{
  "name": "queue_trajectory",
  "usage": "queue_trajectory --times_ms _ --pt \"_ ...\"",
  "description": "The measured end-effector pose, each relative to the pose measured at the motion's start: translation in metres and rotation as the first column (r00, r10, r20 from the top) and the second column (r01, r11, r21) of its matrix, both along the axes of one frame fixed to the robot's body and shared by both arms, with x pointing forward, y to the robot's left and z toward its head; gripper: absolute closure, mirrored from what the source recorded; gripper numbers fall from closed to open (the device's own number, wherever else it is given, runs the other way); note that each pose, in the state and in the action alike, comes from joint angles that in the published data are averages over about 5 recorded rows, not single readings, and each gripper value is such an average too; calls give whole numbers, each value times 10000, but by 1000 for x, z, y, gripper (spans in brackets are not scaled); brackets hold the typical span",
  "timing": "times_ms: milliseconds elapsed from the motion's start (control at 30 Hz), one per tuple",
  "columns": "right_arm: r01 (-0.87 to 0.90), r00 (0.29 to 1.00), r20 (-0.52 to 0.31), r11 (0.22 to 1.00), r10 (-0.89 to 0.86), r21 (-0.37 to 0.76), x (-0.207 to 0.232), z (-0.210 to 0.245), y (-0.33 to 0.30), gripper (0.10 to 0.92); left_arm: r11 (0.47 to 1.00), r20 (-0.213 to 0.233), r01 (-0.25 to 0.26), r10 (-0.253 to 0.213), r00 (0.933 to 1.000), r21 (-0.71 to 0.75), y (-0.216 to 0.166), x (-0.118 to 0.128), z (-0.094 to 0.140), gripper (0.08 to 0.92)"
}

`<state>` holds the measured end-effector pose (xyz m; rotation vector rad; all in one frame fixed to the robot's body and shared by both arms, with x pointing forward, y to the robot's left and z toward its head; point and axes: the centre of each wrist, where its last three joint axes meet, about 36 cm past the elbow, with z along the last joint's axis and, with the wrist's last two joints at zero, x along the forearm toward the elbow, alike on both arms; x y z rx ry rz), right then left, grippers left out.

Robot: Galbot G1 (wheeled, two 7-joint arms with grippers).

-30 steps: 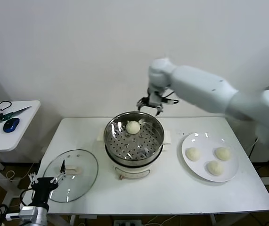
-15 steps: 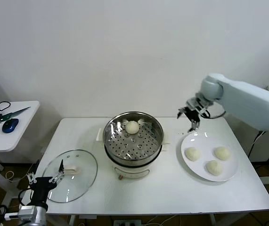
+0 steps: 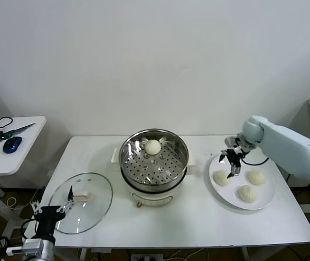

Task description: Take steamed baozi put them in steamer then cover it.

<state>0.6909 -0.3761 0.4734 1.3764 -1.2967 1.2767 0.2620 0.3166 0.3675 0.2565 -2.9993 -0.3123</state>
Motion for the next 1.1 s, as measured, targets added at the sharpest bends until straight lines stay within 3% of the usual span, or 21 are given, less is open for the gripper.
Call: queue_trajectory --times_ms 600,867,1100 --pt "691 9975 -192 9973 -686 248 5 -29 -2 205 10000 -129 50 -49 9999 68 -4 -1 -4 177" --pt "748 9970 -238 9968 -742 277 7 -29 -3 305 10000 -145 68 -67 9999 71 -5 -2 -5 177" --pt "773 9968 -238 9963 -765 373 7 -27 -4 319 9999 -158 75 -74 9998 79 -5 -3 -5 177"
